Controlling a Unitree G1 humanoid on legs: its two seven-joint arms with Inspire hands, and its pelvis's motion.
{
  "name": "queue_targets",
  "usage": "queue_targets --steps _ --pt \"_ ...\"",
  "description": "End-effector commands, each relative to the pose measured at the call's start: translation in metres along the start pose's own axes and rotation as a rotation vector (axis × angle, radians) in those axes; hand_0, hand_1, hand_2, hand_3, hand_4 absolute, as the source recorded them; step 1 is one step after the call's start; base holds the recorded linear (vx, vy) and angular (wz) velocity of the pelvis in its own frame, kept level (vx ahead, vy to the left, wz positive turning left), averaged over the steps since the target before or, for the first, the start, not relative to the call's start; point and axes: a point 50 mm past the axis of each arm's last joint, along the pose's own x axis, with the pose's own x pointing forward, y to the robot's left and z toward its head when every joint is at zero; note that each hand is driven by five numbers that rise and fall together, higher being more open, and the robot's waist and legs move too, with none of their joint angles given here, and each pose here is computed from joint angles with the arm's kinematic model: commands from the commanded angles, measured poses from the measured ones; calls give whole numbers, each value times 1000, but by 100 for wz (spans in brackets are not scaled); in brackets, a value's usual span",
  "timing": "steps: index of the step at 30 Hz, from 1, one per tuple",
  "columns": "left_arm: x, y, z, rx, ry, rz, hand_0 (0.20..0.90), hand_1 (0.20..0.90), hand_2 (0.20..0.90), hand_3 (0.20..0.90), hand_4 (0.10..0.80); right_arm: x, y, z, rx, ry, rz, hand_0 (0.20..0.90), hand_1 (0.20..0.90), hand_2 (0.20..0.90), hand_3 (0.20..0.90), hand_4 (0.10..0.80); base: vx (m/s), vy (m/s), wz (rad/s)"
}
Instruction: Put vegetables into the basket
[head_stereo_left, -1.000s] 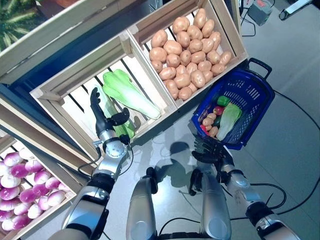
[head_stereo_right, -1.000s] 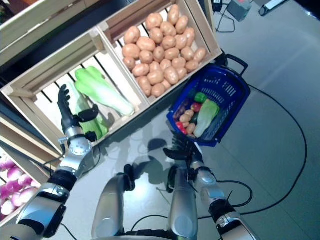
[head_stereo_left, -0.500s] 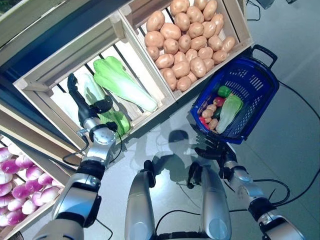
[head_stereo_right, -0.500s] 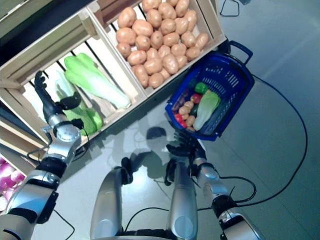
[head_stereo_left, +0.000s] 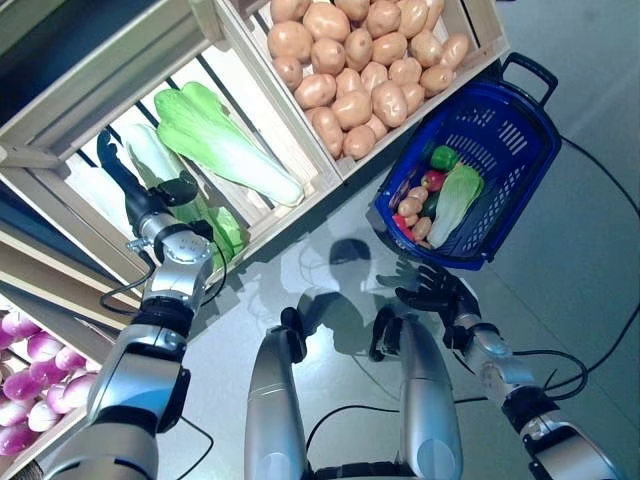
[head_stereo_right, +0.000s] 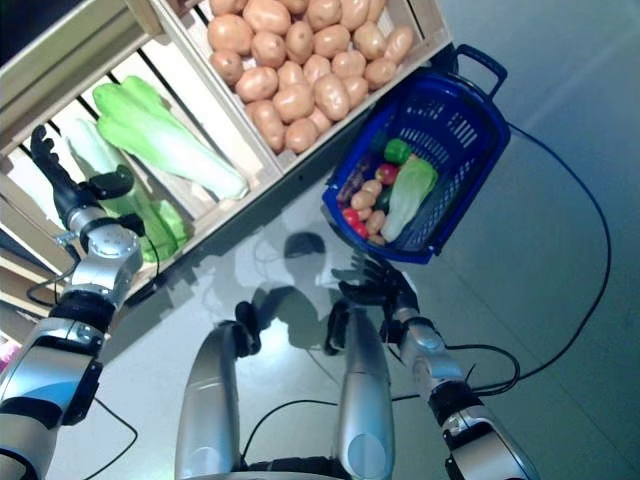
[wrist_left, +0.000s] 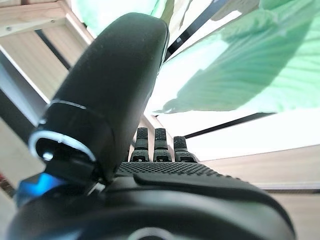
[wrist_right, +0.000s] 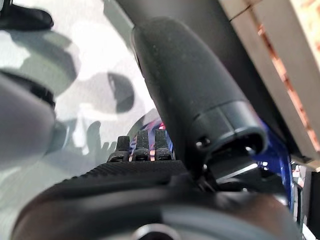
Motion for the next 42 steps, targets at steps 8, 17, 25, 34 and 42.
queue_targets --steps 8,17,25,34,42 --pt "45 30 74 -134 -91 141 900 900 900 900 800 1 -9 41 30 -161 -41 900 900 900 900 800 -4 52 -3" --pt "55 36 73 -354 52 134 900 900 900 900 800 0 -8 55 30 -210 -39 900 900 900 900 800 -1 30 -4" --pt "67 44 85 -453 155 124 900 900 900 900 800 -2 -14 73 21 -268 -40 900 900 900 900 800 -21 37 -2" --pt "64 37 101 -529 70 4 300 300 300 300 400 -7 -18 82 24 -323 -61 900 900 900 900 800 -18 5 -3" --pt "70 49 99 -541 65 19 300 300 300 300 400 -8 -16 78 23 -327 -33 900 900 900 900 800 -4 -4 -1"
